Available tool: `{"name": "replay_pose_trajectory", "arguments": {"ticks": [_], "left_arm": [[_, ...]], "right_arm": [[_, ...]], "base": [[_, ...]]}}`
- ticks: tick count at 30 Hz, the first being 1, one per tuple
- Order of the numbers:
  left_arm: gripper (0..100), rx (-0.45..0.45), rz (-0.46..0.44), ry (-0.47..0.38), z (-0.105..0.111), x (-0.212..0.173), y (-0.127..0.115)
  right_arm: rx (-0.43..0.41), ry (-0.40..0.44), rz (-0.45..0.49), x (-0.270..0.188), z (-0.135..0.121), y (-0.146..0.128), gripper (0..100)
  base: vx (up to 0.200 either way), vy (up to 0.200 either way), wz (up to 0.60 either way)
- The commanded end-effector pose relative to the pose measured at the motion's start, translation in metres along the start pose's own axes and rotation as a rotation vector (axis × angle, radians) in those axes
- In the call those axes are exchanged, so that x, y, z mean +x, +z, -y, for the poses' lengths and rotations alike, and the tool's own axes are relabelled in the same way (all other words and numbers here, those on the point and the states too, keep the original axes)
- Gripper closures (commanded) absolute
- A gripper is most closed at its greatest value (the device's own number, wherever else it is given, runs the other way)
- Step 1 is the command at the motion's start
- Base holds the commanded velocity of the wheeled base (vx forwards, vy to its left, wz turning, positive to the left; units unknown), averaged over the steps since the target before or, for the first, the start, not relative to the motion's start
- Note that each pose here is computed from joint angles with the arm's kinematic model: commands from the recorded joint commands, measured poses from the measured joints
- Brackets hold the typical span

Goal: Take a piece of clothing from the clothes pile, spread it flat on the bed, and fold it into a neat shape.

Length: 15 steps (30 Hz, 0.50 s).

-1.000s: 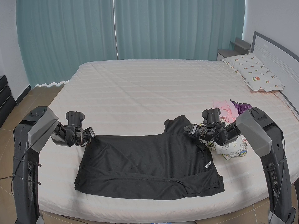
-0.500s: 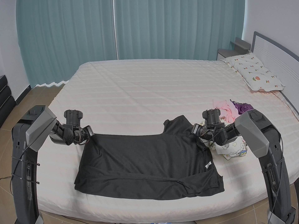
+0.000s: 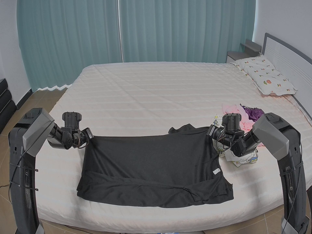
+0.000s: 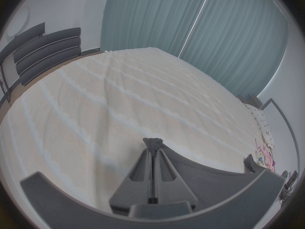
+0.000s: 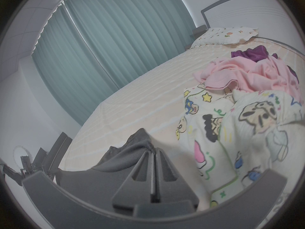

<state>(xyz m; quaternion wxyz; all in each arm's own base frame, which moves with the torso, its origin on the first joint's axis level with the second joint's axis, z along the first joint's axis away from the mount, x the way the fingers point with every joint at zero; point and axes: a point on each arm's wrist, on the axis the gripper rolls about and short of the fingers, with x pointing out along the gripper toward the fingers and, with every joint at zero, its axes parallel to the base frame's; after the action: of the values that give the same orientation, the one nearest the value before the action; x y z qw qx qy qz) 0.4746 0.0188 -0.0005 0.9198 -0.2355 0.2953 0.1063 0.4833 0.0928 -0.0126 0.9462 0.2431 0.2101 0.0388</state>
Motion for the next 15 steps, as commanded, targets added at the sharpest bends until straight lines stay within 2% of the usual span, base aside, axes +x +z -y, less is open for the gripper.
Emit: {"name": "replay_pose_trajectory", "arguments": {"ticks": [1,8,13,15], "left_arm": [[100,-0.032,0.026,-0.013,0.002,-0.003,0.006],[100,-0.040,0.000,-0.004,-0.005,-0.008,0.001],[100,-0.040,0.006,-0.009,-0.004,-0.011,0.003],[100,-0.042,0.011,-0.015,-0.003,-0.013,0.005]], "right_arm": [[0.007,0.001,0.025,-0.004,0.002,0.009,100],[0.011,0.001,0.025,-0.009,0.004,0.007,100],[0.013,0.030,0.052,-0.019,0.000,0.015,100],[0.012,0.047,0.035,-0.025,-0.002,0.015,100]], "base": [[0.000,0.000,0.00],[0.000,0.000,0.00],[0.000,0.000,0.00],[0.000,0.000,0.00]]}}
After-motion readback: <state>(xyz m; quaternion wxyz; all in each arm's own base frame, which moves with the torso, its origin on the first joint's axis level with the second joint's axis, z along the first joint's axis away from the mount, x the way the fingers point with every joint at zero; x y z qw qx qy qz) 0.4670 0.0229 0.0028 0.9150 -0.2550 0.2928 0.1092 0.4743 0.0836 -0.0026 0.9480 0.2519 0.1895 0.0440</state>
